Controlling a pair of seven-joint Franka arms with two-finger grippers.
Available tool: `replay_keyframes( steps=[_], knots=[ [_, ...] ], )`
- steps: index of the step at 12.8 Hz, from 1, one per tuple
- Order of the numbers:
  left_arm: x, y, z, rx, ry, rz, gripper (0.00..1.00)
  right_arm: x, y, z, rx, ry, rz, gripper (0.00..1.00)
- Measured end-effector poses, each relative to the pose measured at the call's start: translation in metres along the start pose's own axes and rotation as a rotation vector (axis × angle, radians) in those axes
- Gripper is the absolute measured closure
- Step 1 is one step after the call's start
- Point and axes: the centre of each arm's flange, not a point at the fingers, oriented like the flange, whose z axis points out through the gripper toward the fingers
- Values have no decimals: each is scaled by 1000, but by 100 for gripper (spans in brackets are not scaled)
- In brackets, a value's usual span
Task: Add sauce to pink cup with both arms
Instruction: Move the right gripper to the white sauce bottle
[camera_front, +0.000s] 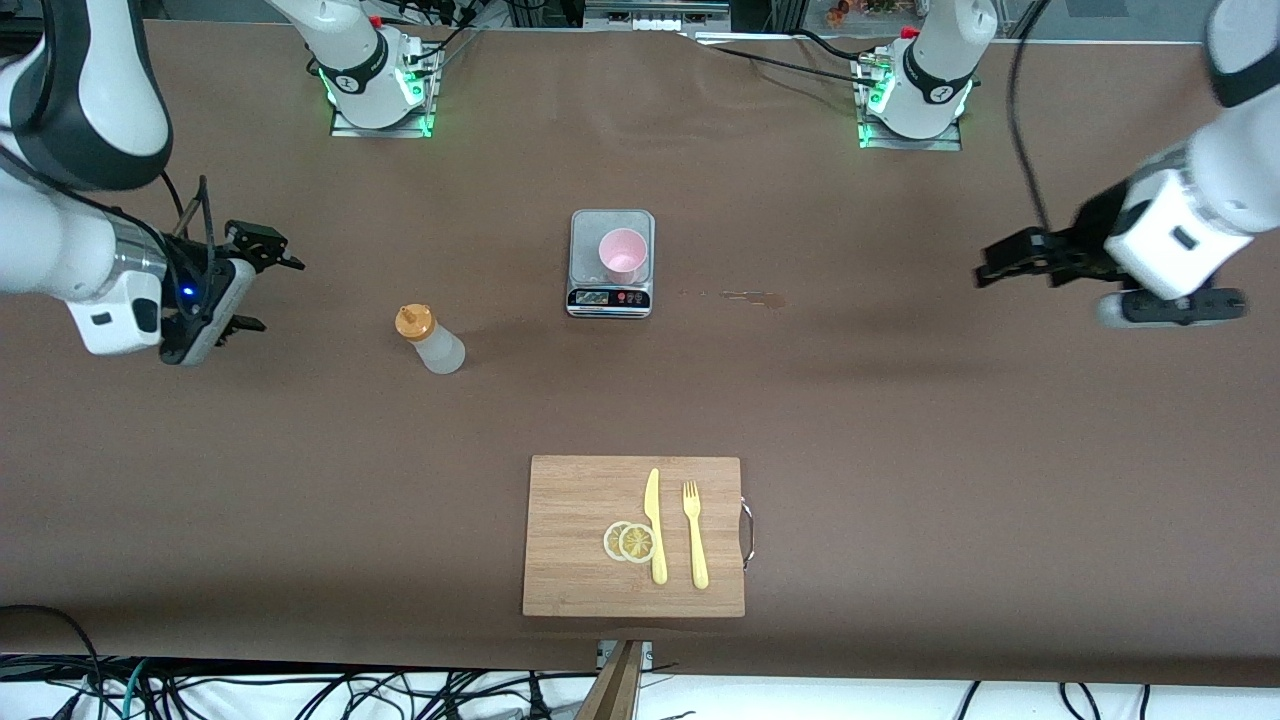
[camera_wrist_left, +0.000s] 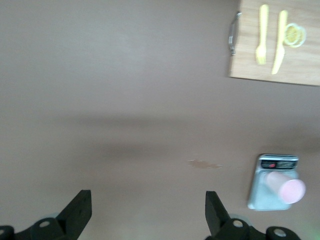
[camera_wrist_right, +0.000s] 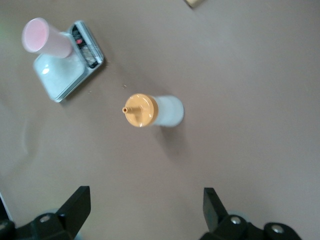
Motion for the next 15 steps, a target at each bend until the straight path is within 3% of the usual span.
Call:
replay_keyframes(
  steps=[4, 7, 9, 12, 15],
  knots=[
    [-7, -37, -14, 109, -20, 103, 0, -40, 56, 74, 124, 188, -296, 0],
    [-7, -50, -15, 119, -31, 135, 0, -61, 89, 140, 190, 371, -508, 0],
    [-5, -49, -11, 119, -40, 143, 0, -65, 98, 185, 221, 457, -620, 0],
    [-3, -42, -5, 120, -50, 157, 0, -67, 93, 236, 257, 615, -711, 0],
    [-3, -41, -5, 120, -51, 158, 0, -62, 79, 262, 269, 730, -741, 0]
  ],
)
